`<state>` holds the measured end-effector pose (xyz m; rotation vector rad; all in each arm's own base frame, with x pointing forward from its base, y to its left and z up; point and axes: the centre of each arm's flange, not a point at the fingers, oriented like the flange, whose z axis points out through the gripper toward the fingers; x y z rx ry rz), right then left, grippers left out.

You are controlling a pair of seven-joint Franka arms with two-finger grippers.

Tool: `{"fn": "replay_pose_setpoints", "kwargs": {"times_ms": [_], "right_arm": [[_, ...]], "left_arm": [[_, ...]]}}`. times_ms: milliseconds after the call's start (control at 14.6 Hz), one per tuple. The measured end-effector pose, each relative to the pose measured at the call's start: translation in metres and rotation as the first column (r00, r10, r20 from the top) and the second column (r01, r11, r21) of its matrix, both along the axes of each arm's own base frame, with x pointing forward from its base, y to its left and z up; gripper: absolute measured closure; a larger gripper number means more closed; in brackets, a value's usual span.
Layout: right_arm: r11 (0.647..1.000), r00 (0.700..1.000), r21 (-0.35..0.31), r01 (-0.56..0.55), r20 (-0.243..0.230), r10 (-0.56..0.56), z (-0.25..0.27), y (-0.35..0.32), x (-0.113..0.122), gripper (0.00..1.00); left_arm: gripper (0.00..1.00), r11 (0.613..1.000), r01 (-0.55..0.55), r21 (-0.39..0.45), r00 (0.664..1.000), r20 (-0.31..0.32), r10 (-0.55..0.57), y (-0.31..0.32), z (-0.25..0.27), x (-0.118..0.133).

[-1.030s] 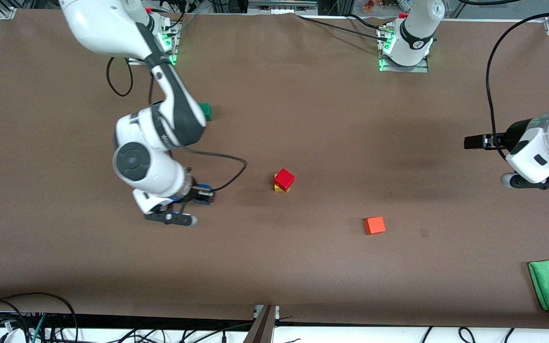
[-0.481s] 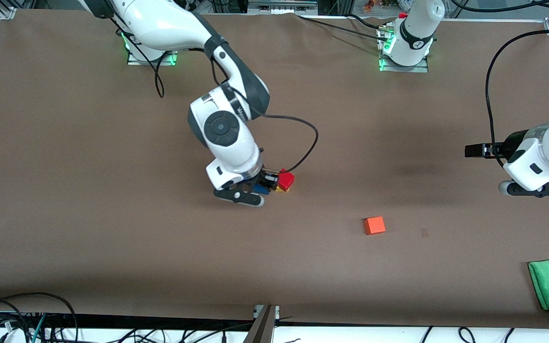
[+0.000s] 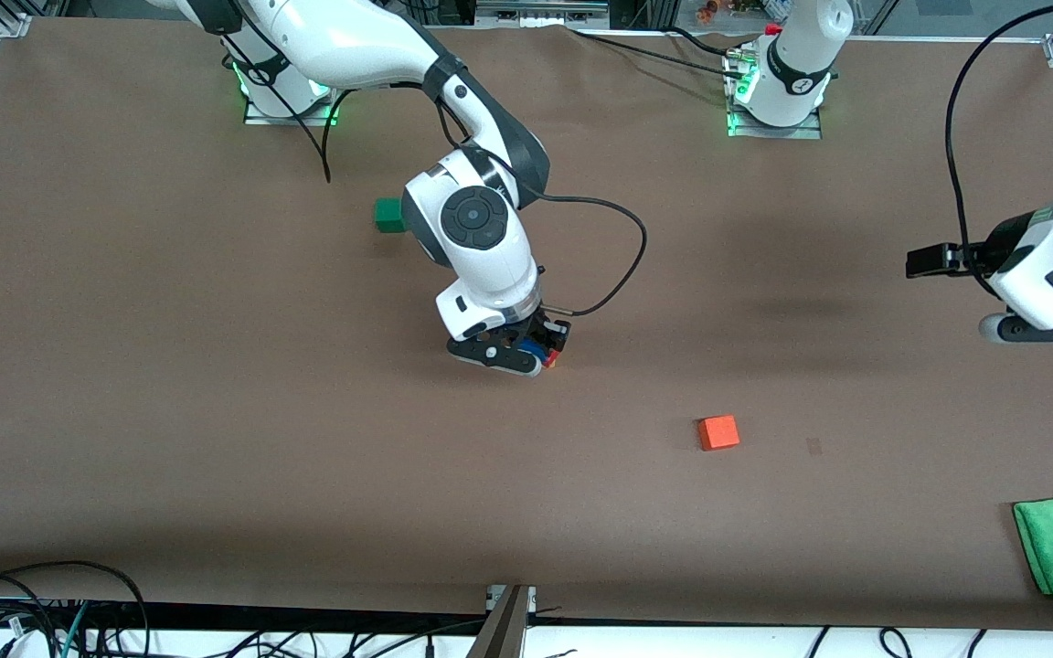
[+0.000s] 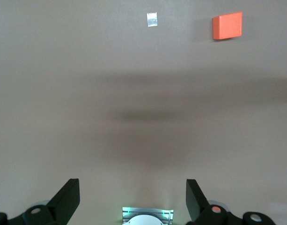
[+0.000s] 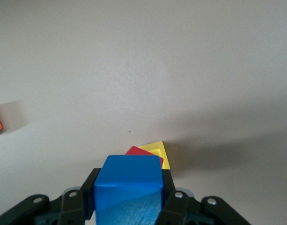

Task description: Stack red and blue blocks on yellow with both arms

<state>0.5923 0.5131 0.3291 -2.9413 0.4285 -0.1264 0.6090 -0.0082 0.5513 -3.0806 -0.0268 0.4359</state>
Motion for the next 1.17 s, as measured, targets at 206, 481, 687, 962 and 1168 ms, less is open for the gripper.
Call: {"fn": "replay_pose_setpoints", "kwargs": {"times_ms": [206,481,687,962,1168], "right_arm": [[1.000,1.000,-0.006,0.004,-0.001,-0.004,-0.008,0.006,-0.004,0.44],[1.000,1.000,-0.021,0.003,0.011,-0.003,-0.016,0.012,-0.009,0.44],[1.000,1.000,-0.023,0.003,0.012,-0.003,-0.022,0.013,-0.009,0.44],[1.000,1.000,-0.022,0.004,0.014,-0.004,-0.021,0.013,-0.008,0.44],[1.000,1.000,-0.022,0.006,0.013,-0.006,-0.021,0.013,-0.009,0.44]], "left_arm": [[0.00,1.000,0.007,-0.007,1.000,-0.002,-0.007,-0.003,-0.003,-0.012],[0.00,1.000,0.011,-0.015,0.998,0.070,-0.010,-0.001,-0.042,-0.020],[0.00,1.000,0.008,-0.017,0.996,0.091,-0.007,0.001,-0.063,-0.024],[0.00,1.000,0.009,-0.019,0.992,0.129,-0.007,0.001,-0.048,-0.026],[0.00,0.999,0.010,-0.038,0.987,0.158,-0.003,-0.001,-0.004,-0.030]]}}
